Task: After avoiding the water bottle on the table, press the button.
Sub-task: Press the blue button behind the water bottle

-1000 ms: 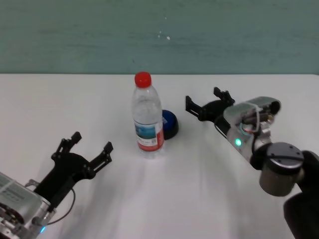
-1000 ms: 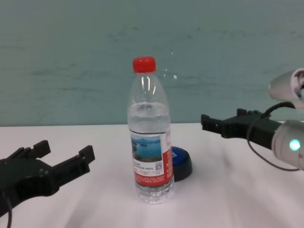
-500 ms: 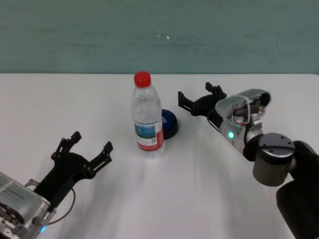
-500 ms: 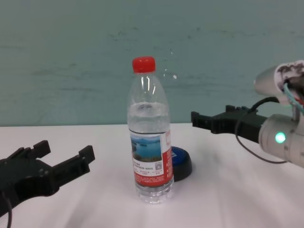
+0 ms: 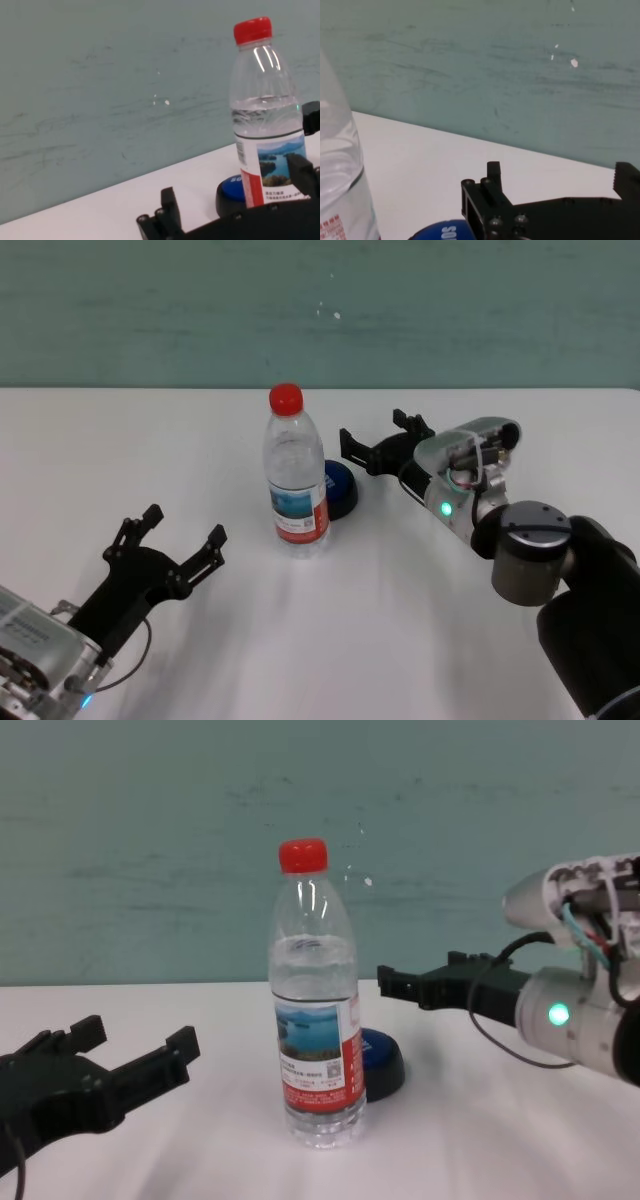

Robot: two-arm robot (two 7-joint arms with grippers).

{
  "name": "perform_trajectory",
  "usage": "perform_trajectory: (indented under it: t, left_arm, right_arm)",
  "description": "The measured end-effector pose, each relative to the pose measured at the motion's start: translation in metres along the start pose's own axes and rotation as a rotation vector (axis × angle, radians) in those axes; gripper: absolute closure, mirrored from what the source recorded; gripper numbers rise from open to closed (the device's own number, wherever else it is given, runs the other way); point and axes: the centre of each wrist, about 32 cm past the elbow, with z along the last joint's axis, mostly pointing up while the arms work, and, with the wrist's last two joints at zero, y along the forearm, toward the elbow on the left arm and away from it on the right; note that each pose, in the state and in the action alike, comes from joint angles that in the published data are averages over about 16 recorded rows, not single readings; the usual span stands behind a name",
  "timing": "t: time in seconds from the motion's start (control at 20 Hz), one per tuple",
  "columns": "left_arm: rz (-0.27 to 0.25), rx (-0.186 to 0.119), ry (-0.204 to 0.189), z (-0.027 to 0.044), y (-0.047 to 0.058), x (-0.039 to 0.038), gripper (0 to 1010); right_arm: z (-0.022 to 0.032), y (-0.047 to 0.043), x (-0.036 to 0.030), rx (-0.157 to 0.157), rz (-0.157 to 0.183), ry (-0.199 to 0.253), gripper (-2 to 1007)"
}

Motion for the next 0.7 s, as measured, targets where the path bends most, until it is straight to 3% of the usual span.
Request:
perform_trajectory:
  t: [0.7]
  left_arm:
    - [0.0,0.0,0.0,0.0,0.0,0.0,0]
  right_arm:
    - [-0.0147,0.0106,-0.0017,-0.043,0.014,0.028,1]
